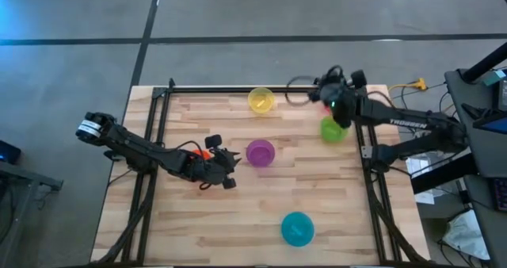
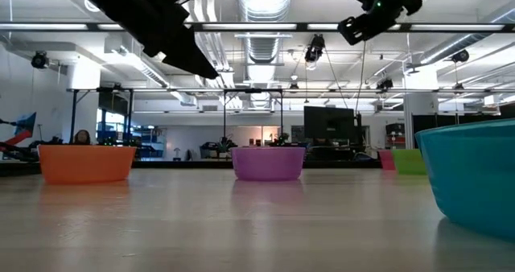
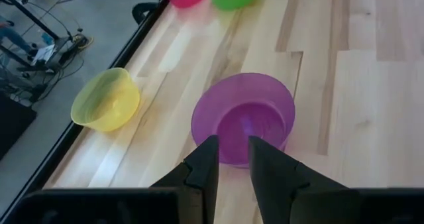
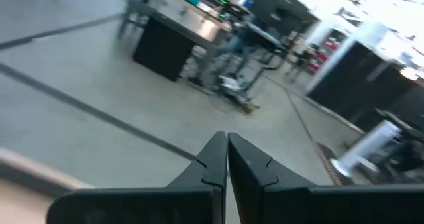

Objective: Nest bowls inside each other
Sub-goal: Stack the pink bowl on top of the purple bowl

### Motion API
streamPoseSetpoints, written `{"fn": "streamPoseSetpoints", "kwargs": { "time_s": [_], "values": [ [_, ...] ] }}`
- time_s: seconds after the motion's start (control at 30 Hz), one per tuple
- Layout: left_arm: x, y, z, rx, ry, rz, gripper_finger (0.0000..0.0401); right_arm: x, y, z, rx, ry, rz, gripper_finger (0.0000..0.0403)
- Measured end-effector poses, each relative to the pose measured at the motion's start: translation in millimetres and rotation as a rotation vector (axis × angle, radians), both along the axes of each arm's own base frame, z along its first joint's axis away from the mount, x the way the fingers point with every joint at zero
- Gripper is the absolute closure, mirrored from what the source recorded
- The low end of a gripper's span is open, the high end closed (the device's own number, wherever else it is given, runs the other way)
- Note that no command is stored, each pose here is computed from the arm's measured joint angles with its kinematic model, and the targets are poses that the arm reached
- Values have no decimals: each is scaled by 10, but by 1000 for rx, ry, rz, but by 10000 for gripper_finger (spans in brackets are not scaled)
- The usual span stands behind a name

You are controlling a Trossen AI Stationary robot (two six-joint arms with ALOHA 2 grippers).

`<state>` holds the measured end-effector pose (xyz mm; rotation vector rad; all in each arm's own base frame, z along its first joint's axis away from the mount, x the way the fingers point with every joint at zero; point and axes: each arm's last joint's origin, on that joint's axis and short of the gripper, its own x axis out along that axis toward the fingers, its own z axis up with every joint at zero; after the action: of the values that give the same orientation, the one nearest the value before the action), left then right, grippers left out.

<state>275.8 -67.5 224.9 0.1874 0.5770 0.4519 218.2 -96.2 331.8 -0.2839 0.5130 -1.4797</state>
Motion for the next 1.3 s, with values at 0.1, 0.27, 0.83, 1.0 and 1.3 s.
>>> {"fn": "streamPoseSetpoints", "kwargs": {
  "time_s": [0.1,0.27,0.83,1.0,1.3],
  "values": [
    [-1,0,-1,1,1,0,334,-12,-151,232,-20,-13,-53,394],
    [-6,2,-12,2,5,0,334,-34,-426,489,24,-1,-66,394],
    [-13,5,-31,5,12,0,334,-96,-1445,-353,946,261,-302,394],
    [-14,5,-32,9,13,1,334,-3,-1517,-657,1161,290,-172,394],
    [-15,5,-33,8,14,0,334,-33,-1590,-928,1315,158,-5,394]
  ]
}}
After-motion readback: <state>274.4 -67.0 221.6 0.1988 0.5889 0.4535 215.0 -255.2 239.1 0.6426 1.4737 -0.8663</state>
